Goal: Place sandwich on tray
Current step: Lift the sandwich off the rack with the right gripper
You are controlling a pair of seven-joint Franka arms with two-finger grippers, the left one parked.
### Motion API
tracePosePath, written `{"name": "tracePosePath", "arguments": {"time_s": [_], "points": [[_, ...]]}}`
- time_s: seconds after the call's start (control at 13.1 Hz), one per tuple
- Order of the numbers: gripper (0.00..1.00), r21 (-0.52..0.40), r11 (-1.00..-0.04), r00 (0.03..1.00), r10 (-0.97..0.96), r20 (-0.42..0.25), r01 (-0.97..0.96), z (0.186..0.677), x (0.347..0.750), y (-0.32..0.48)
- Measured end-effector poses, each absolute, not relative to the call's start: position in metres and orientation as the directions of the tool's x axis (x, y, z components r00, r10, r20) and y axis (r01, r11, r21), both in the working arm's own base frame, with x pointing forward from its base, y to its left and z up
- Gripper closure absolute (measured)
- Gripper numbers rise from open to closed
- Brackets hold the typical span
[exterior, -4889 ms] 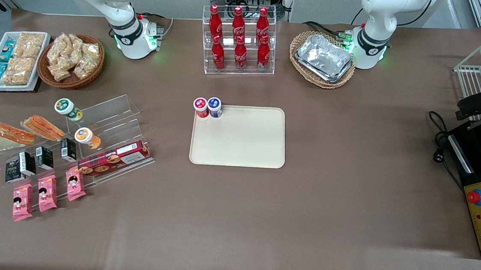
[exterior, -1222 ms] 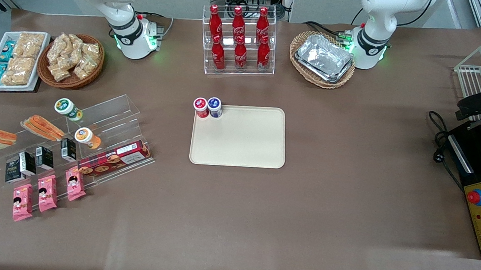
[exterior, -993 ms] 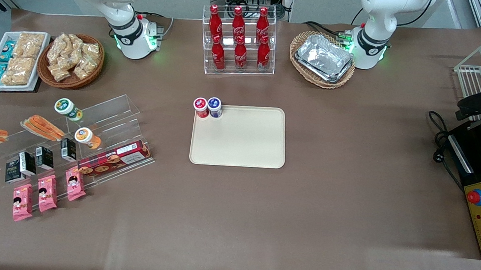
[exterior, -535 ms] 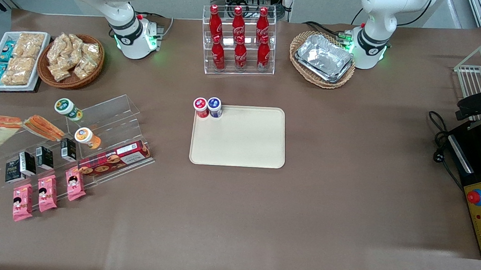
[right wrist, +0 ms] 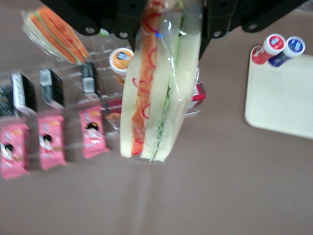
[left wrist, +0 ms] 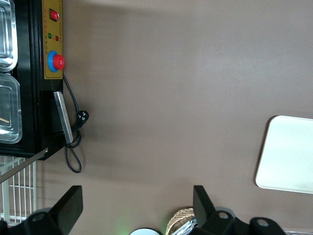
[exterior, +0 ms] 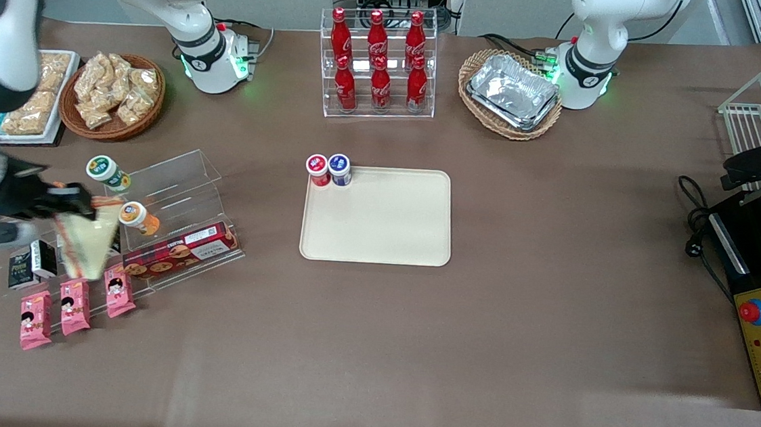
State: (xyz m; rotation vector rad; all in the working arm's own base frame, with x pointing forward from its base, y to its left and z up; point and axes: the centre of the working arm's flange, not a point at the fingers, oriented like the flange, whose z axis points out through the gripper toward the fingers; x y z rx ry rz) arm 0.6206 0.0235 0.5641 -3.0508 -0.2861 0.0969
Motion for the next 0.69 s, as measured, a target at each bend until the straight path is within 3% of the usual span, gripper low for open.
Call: {"name": "tracePosePath", "arguments": {"time_s": [0.15,0.38,0.69], "points": [[0.55,-0.085,-0.94,0.941,0.334,-0.05,0.329,0.564,0.618,0.063],[0.55,-0.008,-0.839,0.836,0.543,-0.08,0.544,0.559,0.61,0.124],[0.55,0.025,-0.626,0.625,0.773,-0.109,0.779,0.548,0.59,0.217]]}}
